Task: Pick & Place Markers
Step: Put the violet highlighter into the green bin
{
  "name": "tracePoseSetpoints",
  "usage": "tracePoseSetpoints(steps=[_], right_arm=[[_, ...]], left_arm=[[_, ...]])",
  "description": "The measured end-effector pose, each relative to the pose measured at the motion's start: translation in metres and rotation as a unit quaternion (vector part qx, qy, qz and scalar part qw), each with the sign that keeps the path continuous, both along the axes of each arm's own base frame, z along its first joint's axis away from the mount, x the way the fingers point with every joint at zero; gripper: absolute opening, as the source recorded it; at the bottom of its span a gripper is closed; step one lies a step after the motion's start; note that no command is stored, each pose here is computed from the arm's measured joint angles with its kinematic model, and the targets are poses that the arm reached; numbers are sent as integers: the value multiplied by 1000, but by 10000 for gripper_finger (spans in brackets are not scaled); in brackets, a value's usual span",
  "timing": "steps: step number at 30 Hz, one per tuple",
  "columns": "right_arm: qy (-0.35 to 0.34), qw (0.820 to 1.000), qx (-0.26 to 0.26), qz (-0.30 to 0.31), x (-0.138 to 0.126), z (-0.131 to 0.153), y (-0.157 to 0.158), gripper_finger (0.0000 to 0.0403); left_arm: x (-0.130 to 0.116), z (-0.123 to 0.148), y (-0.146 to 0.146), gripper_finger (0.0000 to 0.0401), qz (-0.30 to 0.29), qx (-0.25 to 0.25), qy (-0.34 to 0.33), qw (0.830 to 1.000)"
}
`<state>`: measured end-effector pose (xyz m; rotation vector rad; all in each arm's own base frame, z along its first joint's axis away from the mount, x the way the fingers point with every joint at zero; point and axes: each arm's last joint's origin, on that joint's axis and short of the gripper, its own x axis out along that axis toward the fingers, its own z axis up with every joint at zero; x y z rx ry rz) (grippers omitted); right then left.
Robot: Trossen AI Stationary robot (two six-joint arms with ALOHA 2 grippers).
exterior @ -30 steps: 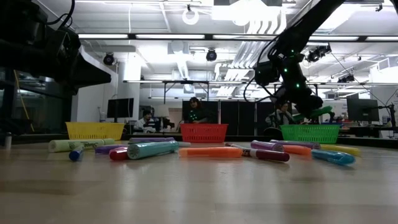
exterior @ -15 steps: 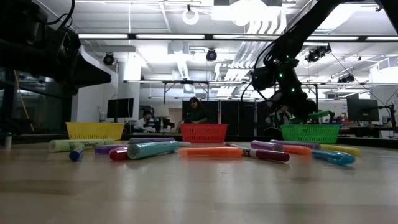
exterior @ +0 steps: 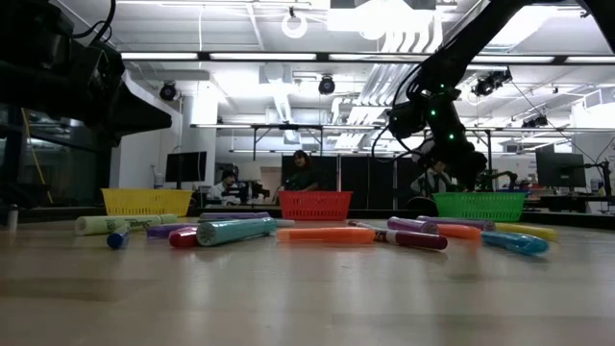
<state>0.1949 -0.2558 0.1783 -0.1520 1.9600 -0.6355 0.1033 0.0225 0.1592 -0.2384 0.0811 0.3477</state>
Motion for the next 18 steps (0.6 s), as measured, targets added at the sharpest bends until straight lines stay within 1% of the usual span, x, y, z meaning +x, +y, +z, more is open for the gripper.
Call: tracePoseSetpoints(steps=[6, 12, 18], right_arm=[[-1, 1000, 0, 0, 0, 0, 0, 133], [-2, 1000, -9, 0, 3, 3, 0, 135], [-45, 997, -53, -42, 14, 21, -4, 136]], left_arm=[[0, 0, 0, 64, 0, 0, 0, 1000], [0, 0, 0, 64, 0, 0, 0, 1000], [0, 0, 0, 64, 0, 0, 0, 1000]])
